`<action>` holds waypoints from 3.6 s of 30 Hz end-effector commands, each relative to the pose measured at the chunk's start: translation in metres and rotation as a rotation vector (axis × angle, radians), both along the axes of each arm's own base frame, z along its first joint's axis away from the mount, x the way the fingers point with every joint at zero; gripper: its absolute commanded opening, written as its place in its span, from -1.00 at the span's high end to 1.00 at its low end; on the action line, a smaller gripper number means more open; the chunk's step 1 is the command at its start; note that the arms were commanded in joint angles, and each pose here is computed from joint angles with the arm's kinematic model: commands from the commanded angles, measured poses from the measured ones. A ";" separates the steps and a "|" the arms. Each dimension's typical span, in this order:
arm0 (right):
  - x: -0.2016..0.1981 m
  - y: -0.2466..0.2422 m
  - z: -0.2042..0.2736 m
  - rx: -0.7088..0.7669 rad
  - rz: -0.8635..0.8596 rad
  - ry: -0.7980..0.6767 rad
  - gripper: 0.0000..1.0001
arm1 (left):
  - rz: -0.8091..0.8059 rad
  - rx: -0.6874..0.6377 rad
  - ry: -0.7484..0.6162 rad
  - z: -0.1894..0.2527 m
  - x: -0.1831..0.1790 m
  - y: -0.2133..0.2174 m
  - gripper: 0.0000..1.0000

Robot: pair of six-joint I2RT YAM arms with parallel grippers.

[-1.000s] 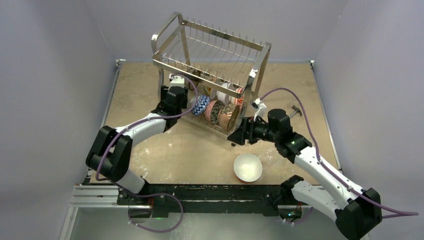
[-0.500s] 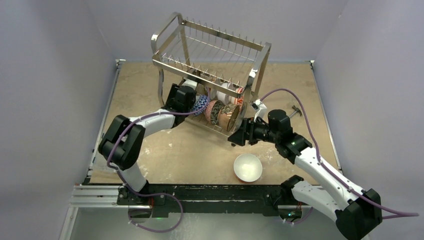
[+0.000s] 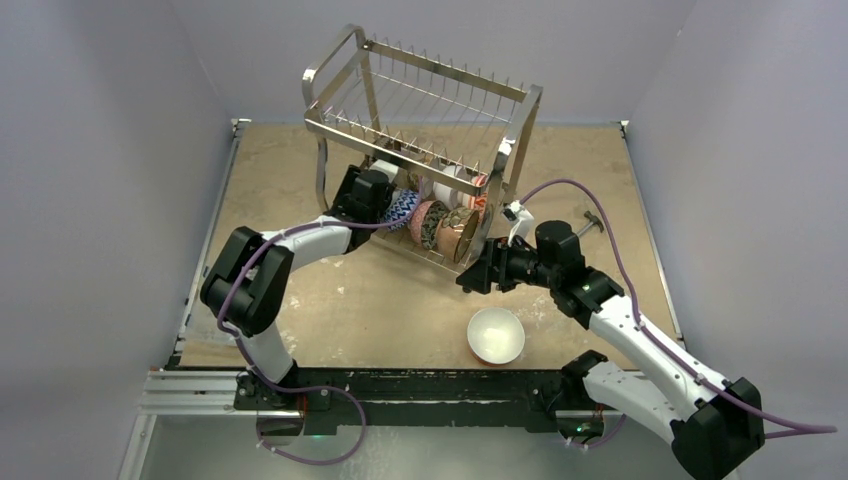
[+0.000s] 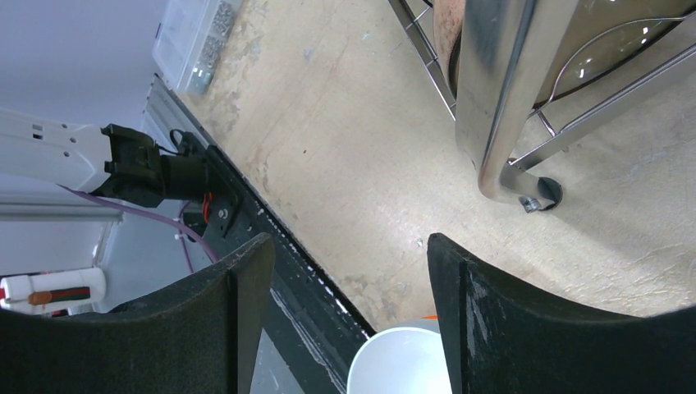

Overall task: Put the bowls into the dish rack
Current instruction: Turn the bowl upside down on the dish rack, then pick up the bowl from the center of the board.

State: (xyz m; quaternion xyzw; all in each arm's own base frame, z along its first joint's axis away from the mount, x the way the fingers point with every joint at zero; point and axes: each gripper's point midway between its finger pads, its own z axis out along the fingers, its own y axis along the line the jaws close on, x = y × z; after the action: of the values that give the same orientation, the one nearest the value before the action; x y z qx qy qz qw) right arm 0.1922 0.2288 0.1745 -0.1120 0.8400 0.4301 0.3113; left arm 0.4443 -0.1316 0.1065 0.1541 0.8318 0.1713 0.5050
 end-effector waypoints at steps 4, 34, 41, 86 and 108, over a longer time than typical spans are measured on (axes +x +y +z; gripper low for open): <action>0.002 0.003 0.007 0.006 0.017 -0.036 -0.42 | -0.015 -0.075 -0.089 0.032 0.012 -0.012 -0.42; 0.009 0.004 0.016 0.015 0.002 -0.067 -0.55 | 0.064 -0.410 -0.129 0.105 -0.073 0.013 -0.82; 0.008 0.004 0.012 0.016 0.000 -0.055 -0.60 | -0.011 -0.557 -0.021 0.086 -0.108 -0.003 -0.82; -0.083 -0.097 -0.105 -0.319 -0.426 0.485 -0.21 | -0.561 -1.317 0.237 0.083 -0.243 -0.099 -0.64; -0.070 -0.071 -0.069 -0.237 -0.292 0.418 1.00 | -0.568 -1.357 0.302 0.085 -0.244 -0.112 -0.63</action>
State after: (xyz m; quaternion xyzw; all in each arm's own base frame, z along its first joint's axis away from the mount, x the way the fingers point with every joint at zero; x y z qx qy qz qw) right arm 0.1027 0.1352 0.0619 0.1038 0.9597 0.2279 0.1279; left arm 0.2034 -0.2330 0.1663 0.0229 0.7642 -0.5121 0.3913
